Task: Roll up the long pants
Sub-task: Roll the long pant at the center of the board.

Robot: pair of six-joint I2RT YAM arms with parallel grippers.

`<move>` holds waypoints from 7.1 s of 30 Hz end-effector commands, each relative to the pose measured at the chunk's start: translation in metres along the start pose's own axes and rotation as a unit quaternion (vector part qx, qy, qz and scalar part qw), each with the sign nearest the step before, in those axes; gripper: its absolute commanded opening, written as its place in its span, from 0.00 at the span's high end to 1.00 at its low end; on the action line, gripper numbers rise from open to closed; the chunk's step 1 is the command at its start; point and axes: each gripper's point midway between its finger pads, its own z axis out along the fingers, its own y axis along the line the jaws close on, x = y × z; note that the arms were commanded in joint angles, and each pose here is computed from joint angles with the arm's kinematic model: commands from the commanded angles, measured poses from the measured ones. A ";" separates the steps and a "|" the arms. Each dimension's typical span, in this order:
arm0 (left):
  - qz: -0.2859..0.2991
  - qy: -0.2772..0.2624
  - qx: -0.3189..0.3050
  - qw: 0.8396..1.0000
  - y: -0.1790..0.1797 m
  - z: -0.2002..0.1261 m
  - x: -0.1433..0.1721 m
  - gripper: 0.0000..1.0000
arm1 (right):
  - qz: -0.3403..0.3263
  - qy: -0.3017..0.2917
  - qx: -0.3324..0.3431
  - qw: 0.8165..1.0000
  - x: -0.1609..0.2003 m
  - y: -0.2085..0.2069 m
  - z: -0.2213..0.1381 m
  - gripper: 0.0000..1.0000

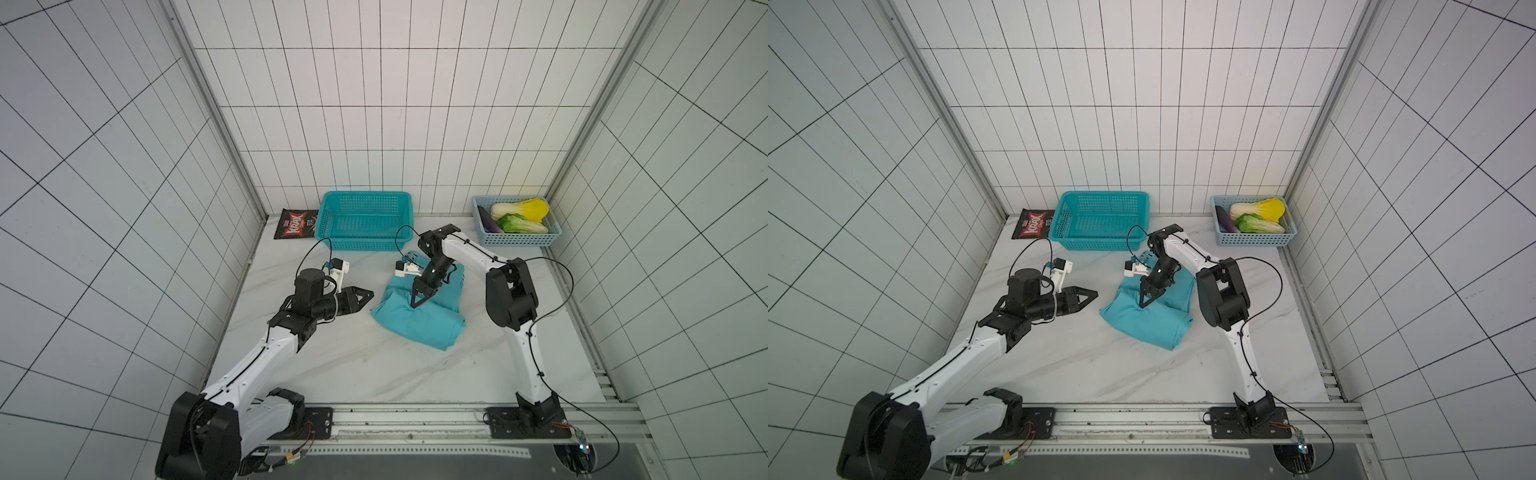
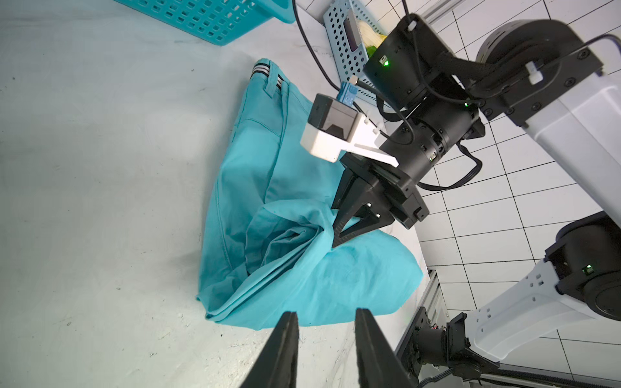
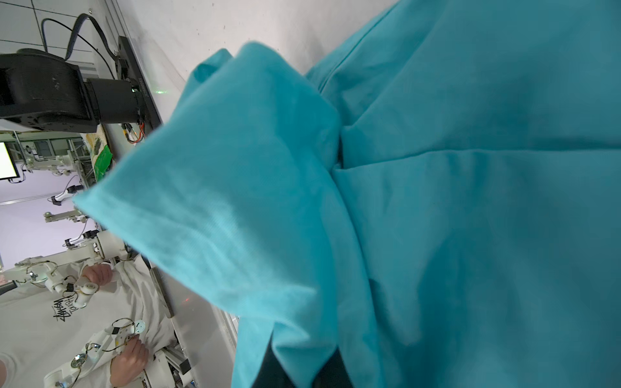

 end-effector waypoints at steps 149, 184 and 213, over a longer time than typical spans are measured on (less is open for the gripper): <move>0.090 0.048 0.101 0.990 -0.021 0.075 -0.010 0.84 | -0.192 -0.042 0.077 0.977 0.077 0.162 0.050 1.00; -0.146 0.072 0.085 0.983 0.089 0.069 0.030 1.00 | -0.045 -0.038 0.186 0.981 -0.010 -0.024 0.013 1.00; 0.068 0.067 -0.079 0.992 0.070 0.108 0.042 1.00 | -0.020 -0.173 0.161 0.971 -0.032 -0.040 -0.021 0.60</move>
